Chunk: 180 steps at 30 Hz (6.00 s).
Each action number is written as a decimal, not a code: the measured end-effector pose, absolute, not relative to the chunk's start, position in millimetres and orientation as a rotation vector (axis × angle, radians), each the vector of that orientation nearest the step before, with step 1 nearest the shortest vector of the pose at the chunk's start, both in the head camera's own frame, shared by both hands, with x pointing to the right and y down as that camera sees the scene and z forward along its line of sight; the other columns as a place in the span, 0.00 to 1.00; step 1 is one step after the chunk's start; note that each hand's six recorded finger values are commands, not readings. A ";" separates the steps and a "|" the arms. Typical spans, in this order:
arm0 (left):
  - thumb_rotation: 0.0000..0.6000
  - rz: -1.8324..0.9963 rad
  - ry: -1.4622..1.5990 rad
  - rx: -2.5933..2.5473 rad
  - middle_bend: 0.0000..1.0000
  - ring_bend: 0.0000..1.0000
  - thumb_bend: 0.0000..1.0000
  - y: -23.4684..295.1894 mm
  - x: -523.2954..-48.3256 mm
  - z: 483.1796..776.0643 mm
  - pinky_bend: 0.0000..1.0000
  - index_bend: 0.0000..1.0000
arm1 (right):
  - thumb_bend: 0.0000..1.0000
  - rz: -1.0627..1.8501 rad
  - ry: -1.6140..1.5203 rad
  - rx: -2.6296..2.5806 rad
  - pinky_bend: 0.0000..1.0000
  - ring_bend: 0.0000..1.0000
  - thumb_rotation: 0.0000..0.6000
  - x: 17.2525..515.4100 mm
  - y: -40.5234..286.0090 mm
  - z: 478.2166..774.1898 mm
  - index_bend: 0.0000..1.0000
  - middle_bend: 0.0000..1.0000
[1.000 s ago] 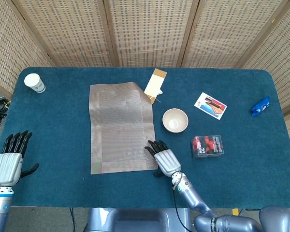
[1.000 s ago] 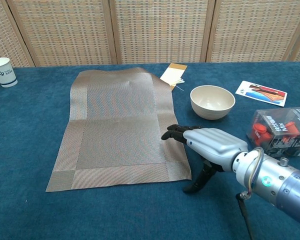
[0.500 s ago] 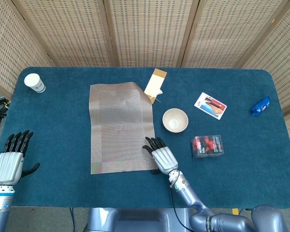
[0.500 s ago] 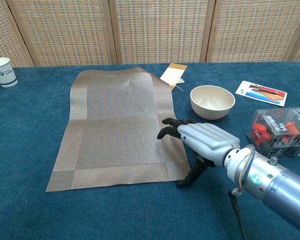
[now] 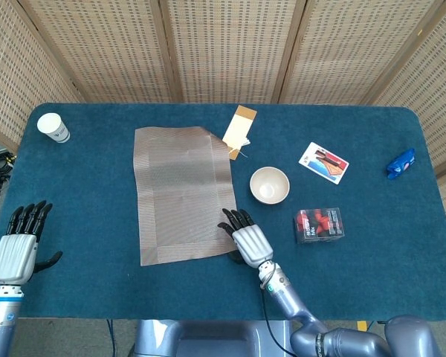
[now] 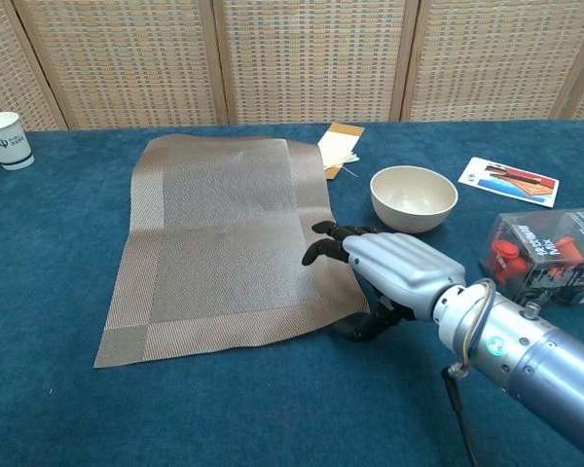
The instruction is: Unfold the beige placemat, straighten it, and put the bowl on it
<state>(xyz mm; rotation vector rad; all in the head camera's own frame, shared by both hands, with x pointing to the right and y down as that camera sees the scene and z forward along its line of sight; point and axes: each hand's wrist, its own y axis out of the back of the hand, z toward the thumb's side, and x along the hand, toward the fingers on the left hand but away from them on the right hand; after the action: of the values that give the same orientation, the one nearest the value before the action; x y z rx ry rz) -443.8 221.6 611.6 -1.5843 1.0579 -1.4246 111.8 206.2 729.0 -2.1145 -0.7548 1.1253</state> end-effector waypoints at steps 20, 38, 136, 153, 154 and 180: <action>1.00 -1.436 1.061 -1.591 0.00 0.00 0.17 221.6 -443.9 612.9 0.00 0.00 | 0.42 1.058 -0.868 -2.067 0.08 0.06 1.00 113.4 196.6 738.0 0.50 0.18; 1.00 -1.438 1.059 -1.591 0.00 0.00 0.18 221.7 -443.1 613.4 0.00 0.00 | 0.59 1.024 -0.902 -2.065 0.09 0.10 1.00 112.3 196.8 733.5 0.57 0.22; 1.00 -1.405 1.069 -1.594 0.00 0.00 0.18 226.3 -435.4 606.2 0.00 0.01 | 0.62 1.330 -0.851 -1.511 0.09 0.14 1.00 311.7 124.8 632.2 0.65 0.26; 1.00 -1.406 1.070 -1.593 0.00 0.00 0.18 226.1 -435.7 606.1 0.00 0.01 | 0.24 1.375 -0.838 -1.393 0.00 0.00 1.00 332.2 120.7 625.4 0.28 0.01; 1.00 -1.406 1.071 -1.593 0.00 0.00 0.18 226.1 -435.7 606.0 0.00 0.01 | 0.24 1.380 -0.838 -1.386 0.00 0.00 1.00 333.5 121.4 624.4 0.26 0.00; 1.00 -1.372 1.059 -1.604 0.00 0.00 0.10 220.6 -430.0 605.5 0.00 0.01 | 0.13 1.363 -1.146 -1.465 0.00 0.00 1.00 400.8 199.9 588.1 0.06 0.00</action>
<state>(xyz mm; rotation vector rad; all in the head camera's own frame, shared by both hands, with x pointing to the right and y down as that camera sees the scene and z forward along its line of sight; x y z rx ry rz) -430.0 220.6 605.5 -1.6042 1.0585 -1.3719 400.8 199.9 588.1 -1.4645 -1.1457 1.3628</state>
